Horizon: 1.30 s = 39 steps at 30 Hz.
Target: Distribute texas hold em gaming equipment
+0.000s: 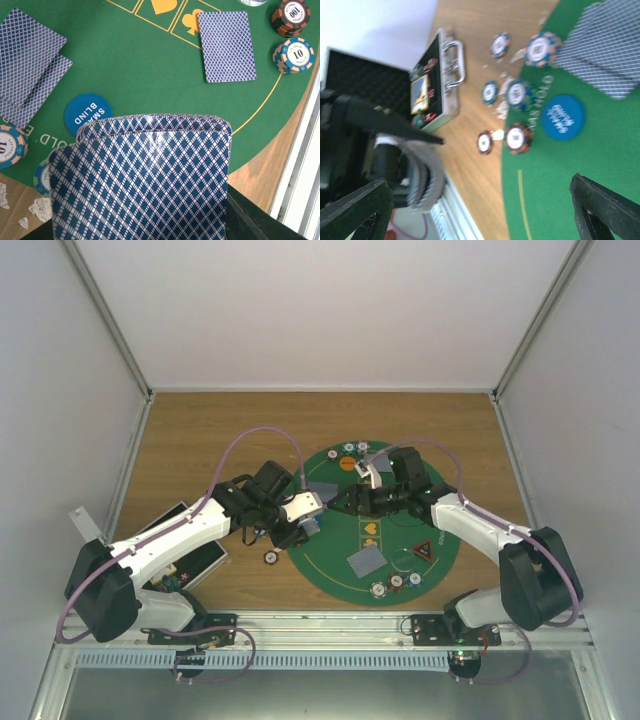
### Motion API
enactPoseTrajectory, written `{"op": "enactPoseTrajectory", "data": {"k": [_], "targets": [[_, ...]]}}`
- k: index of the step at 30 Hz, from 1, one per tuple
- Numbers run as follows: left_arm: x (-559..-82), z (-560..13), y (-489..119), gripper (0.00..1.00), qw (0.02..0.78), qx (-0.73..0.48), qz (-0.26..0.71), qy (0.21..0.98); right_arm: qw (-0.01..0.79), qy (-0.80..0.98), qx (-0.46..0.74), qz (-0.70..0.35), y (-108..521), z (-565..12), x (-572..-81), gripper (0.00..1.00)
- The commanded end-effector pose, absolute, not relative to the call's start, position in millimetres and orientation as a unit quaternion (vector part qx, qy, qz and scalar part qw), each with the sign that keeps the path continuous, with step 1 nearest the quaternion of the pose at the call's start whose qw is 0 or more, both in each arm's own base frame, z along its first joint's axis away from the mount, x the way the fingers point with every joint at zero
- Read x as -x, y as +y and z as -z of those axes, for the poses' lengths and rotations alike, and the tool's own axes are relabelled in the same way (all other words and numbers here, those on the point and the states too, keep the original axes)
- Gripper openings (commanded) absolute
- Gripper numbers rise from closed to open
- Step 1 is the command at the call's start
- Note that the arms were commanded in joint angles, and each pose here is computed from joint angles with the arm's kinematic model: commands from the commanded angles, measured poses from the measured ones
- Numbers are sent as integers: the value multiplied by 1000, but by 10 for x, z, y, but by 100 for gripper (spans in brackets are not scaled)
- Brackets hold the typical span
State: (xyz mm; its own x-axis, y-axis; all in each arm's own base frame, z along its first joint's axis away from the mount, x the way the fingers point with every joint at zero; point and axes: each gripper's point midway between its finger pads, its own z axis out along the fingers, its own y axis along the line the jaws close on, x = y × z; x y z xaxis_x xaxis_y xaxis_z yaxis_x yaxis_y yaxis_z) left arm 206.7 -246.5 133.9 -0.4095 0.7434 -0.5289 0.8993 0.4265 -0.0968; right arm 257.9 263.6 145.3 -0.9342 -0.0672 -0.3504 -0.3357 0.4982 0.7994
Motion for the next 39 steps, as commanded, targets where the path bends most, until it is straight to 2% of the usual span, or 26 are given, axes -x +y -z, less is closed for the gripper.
{"op": "enactPoseTrajectory", "data": {"k": [1, 11, 23, 39], "targets": [[-2094, -1454, -2545, 53, 234, -508, 201, 804, 121, 815, 190, -534, 2854, -1683, -2314, 97], [-2088, -1459, -2544, 53, 234, -509, 201, 804, 89, 809, 232, -533, 3232, -1550, -2248, 97], [-2090, -1460, -2557, 53, 232, -509, 203, 804, 57, 833, 231, -500, 3248, -1198, -2252, 95], [-2095, -1457, -2546, 53, 232, -509, 199, 804, 98, 863, 192, -456, 2970, -1103, -2370, 91]]}}
